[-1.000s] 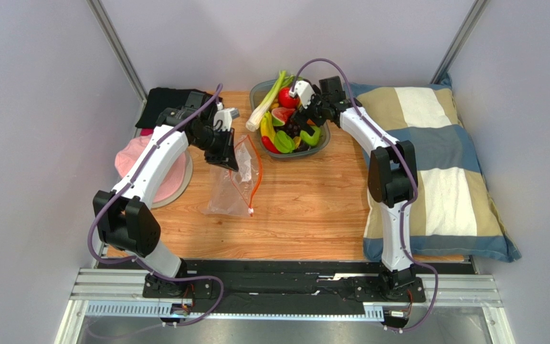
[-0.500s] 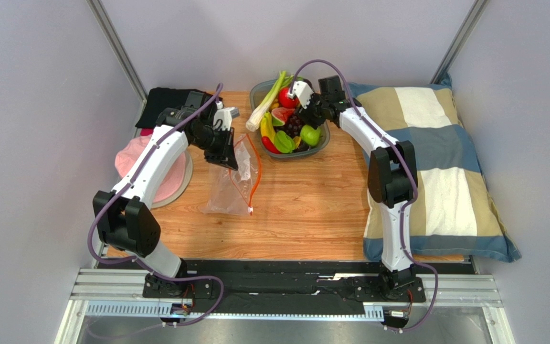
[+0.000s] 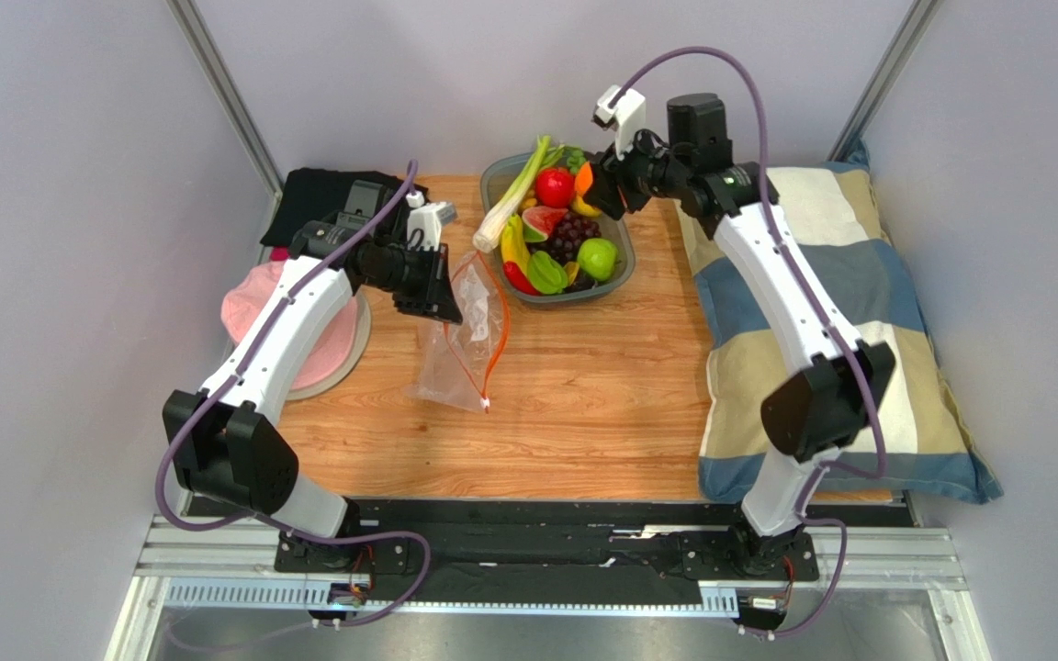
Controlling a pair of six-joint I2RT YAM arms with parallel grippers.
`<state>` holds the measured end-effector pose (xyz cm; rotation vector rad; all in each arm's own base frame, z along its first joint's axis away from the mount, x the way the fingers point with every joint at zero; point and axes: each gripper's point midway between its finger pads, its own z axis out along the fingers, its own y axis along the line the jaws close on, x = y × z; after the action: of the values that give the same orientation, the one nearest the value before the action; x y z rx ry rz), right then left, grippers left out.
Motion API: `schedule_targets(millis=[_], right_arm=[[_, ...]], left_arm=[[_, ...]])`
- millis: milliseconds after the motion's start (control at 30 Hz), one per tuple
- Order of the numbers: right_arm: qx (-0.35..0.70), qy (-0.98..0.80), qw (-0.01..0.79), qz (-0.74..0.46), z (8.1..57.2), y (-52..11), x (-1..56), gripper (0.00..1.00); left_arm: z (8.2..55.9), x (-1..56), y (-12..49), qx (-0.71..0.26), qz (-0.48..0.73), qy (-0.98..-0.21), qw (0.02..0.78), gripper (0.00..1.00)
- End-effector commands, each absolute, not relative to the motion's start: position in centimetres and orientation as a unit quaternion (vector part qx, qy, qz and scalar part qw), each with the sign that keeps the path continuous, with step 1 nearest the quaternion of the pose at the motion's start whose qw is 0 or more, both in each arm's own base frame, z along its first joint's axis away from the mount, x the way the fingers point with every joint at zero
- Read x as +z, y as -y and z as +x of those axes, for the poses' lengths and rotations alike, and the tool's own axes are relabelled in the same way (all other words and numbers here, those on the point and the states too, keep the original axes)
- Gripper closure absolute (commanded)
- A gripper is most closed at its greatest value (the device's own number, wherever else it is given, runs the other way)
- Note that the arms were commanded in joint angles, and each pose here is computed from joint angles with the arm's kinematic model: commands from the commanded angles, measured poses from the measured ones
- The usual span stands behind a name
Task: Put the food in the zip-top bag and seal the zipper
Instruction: Place the fake fruit in the zipper food storage bag.
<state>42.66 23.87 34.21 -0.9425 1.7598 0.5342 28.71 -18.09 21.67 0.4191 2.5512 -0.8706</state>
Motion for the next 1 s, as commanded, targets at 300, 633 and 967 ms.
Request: schedule_targets(millis=[300, 633, 967], right_arm=[[0.488, -0.71, 0.351, -0.366, 23.6, -34.4, 35.5, 0.88], [0.476, -0.724, 0.335, -0.371, 24.6, -37.8, 33.0, 0.91], [0.367, -0.795, 0.346, -0.338, 28.8, -38.7, 26.6, 0.78]], left_arm=[[27.3, 25.8, 19.4, -0.417, 0.146, -0.864, 0.243, 1.0], [26.5, 26.4, 20.3, -0.457, 0.147, -0.847, 0.228, 1.0], [26.9, 25.4, 20.0, -0.482, 0.114, -0.845, 0.203, 1.0]])
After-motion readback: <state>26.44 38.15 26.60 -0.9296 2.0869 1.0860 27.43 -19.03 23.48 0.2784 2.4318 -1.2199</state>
